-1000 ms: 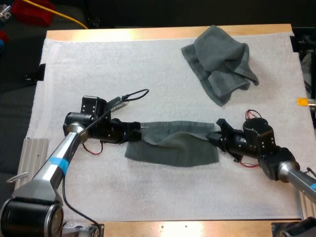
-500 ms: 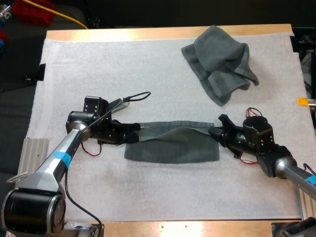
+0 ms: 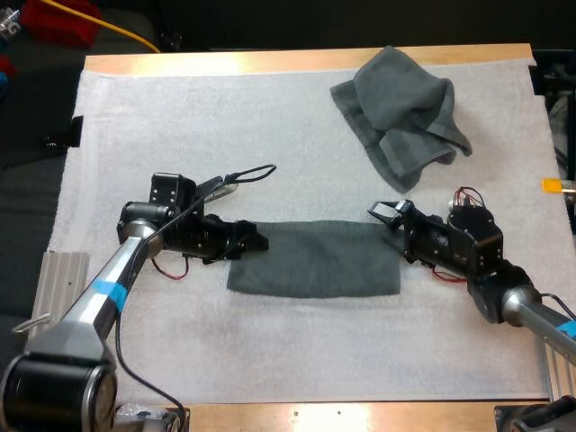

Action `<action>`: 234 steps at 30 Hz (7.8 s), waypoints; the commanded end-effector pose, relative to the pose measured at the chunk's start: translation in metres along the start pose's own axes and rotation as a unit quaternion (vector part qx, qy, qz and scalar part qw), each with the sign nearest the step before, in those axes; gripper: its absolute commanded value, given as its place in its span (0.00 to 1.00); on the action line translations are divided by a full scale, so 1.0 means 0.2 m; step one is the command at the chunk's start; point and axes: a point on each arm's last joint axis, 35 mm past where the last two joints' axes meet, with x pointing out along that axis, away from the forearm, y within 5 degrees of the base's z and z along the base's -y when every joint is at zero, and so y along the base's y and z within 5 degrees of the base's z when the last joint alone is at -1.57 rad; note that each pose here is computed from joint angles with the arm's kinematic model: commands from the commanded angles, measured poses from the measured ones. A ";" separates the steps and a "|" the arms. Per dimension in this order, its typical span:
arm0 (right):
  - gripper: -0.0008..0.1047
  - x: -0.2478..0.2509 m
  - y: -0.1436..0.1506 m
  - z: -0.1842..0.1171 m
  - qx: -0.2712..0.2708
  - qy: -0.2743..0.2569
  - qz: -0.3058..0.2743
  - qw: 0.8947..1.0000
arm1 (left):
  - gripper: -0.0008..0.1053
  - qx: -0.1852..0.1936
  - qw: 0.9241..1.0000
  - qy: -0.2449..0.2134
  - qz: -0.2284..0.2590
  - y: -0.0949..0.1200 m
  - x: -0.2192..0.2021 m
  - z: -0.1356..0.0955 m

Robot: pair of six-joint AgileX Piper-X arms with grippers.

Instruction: Pick towel from pile, fold and stack

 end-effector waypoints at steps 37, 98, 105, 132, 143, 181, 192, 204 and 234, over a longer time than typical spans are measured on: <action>0.69 -0.38 0.21 -0.02 -0.242 0.125 -0.181 0.945 | 0.60 0.201 0.974 -0.106 -0.006 -0.38 -0.59 -0.52; 0.08 0.11 -0.26 -0.02 -0.066 0.273 -0.034 0.959 | 0.67 0.190 0.979 -0.065 -0.033 -0.37 -0.59 -0.57; 0.01 0.11 -0.25 0.00 -0.078 0.260 -0.058 0.961 | 0.67 0.190 0.979 -0.056 -0.050 -0.38 -0.59 -0.57; 0.01 -0.11 0.03 0.27 -0.323 0.291 -0.443 0.784 | 0.67 0.194 0.976 -0.080 -0.056 -0.40 -0.59 -0.55; 0.01 -0.15 0.15 0.28 -0.288 0.271 -0.367 0.842 | 0.67 0.197 0.975 -0.092 -0.053 -0.40 -0.60 -0.54; 0.01 0.36 0.32 -0.12 -0.202 0.277 -0.198 0.918 | 0.67 0.195 0.973 -0.114 -0.043 -0.41 -0.60 -0.52; 0.01 0.47 0.26 -0.20 -0.183 0.292 -0.201 0.917 | 0.67 0.195 0.973 -0.113 -0.045 -0.41 -0.60 -0.52; 0.46 0.50 0.30 -0.20 -0.173 0.302 -0.132 0.928 | 0.67 0.194 0.974 -0.109 -0.047 -0.41 -0.60 -0.52; 0.58 0.25 0.62 -0.22 -0.316 0.203 -0.158 0.913 | 0.67 0.195 0.974 -0.104 -0.056 -0.41 -0.60 -0.52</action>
